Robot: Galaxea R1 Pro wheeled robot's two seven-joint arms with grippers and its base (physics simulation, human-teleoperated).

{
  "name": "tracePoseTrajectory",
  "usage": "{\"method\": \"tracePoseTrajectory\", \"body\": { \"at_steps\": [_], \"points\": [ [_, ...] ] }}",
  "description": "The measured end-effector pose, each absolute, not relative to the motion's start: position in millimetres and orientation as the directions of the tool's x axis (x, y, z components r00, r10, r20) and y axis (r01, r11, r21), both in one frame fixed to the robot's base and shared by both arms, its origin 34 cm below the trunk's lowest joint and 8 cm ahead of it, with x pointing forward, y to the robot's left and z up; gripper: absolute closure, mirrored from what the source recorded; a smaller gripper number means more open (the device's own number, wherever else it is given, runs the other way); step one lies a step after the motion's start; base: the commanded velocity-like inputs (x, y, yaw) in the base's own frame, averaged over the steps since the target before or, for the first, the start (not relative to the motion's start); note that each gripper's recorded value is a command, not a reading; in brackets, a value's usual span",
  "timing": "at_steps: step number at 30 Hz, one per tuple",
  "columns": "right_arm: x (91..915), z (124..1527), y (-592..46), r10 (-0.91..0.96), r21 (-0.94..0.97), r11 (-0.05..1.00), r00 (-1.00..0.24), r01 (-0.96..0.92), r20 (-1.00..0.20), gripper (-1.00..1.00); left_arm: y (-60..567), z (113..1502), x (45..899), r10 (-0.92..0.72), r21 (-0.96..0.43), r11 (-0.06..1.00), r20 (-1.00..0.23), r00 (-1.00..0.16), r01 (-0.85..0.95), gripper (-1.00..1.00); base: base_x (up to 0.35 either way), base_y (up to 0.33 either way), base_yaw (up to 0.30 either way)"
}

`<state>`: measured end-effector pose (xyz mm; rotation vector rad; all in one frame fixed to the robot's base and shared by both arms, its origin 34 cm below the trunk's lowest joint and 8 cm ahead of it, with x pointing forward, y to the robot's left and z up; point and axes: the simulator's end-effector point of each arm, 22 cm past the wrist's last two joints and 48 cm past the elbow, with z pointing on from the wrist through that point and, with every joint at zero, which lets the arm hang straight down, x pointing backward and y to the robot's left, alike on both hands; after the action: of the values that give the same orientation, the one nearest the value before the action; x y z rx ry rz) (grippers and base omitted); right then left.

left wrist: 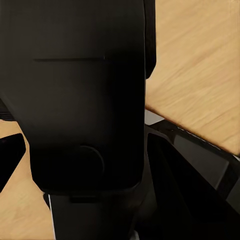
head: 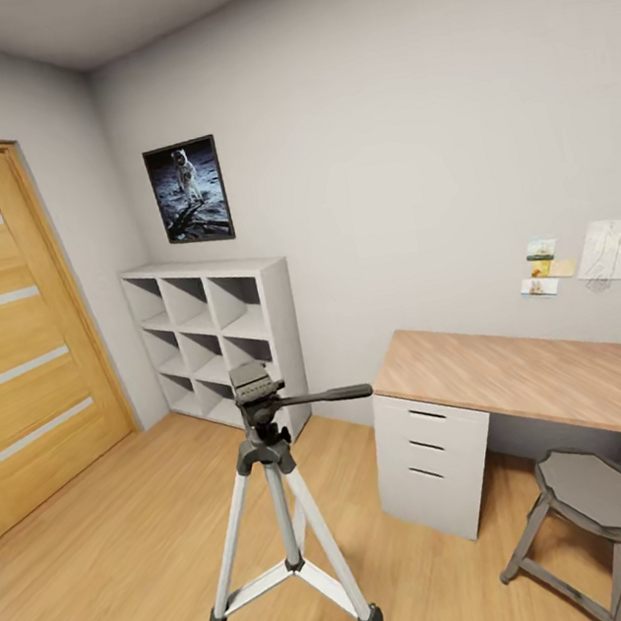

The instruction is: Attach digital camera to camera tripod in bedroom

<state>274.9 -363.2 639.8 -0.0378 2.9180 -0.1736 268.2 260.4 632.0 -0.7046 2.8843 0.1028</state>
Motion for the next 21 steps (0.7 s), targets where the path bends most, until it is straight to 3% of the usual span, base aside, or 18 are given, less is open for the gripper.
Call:
{"method": "tracePoseTrajectory", "body": {
  "at_steps": [21],
  "points": [
    [275.3,640.0,-364.0,-0.038,-0.121,0.993,-0.976,-0.012,-0.216,-1.00,260.1,631.9,268.1,-0.454,0.025,0.885,-0.181,-0.872,-0.466,1.00,0.003,-0.003,0.260]
  ]
}}
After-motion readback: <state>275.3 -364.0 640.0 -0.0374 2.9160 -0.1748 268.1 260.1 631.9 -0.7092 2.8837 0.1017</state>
